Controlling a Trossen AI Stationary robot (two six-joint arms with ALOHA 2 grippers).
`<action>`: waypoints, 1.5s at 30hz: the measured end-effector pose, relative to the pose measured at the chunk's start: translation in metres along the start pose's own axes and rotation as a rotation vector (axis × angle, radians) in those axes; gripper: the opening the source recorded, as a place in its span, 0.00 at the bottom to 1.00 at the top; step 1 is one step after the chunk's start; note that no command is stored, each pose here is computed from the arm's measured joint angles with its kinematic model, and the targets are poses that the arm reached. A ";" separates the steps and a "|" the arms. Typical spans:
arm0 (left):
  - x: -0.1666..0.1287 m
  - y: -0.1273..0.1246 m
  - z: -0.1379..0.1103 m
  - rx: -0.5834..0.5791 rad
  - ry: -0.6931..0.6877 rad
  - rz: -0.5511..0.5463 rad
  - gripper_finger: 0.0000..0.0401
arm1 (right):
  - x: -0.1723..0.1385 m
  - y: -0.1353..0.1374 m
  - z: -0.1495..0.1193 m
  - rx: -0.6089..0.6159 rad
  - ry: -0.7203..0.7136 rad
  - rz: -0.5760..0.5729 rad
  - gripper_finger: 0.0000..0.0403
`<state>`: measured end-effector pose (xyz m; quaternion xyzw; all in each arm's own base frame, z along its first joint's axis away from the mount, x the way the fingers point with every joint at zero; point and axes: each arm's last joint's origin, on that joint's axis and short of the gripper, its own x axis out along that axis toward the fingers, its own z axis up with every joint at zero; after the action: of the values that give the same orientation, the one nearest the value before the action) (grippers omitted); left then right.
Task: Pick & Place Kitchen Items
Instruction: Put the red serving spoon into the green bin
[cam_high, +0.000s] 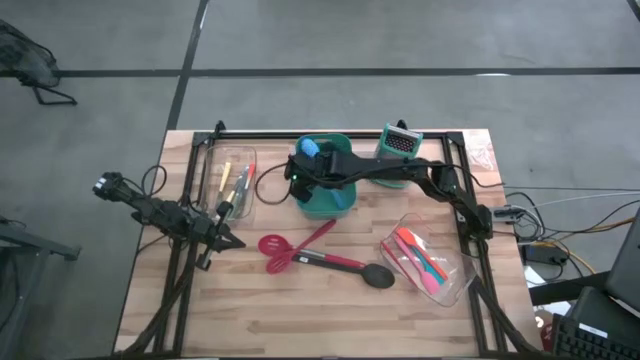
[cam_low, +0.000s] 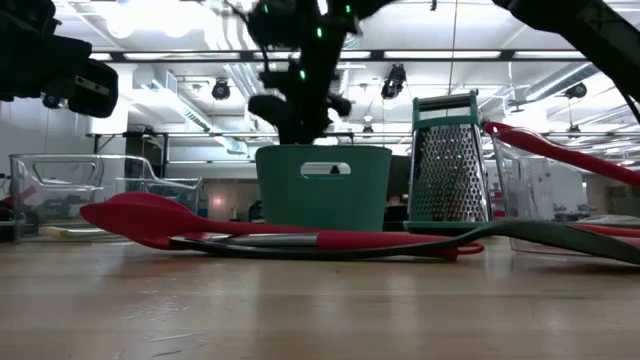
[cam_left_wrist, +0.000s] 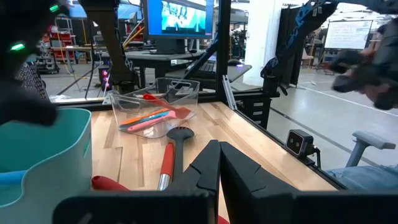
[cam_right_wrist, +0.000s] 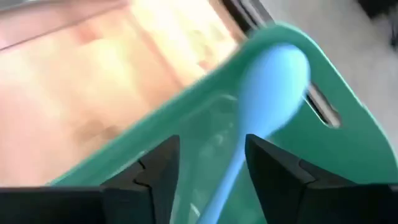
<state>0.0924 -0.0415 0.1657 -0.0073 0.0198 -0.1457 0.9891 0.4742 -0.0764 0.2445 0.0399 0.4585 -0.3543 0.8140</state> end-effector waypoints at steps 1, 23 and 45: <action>0.000 0.000 0.000 0.000 0.000 0.000 0.03 | -0.007 0.007 -0.001 -0.040 -0.010 0.014 0.45; 0.000 0.000 0.000 0.000 0.000 0.000 0.03 | -0.075 0.200 -0.110 -0.743 -0.219 0.464 0.43; 0.000 0.000 0.000 0.000 0.001 0.000 0.03 | -0.040 0.219 -0.125 -0.781 -0.273 0.361 0.38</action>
<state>0.0926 -0.0416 0.1656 -0.0071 0.0203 -0.1457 0.9891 0.5057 0.1569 0.1467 -0.2383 0.4319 -0.0091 0.8698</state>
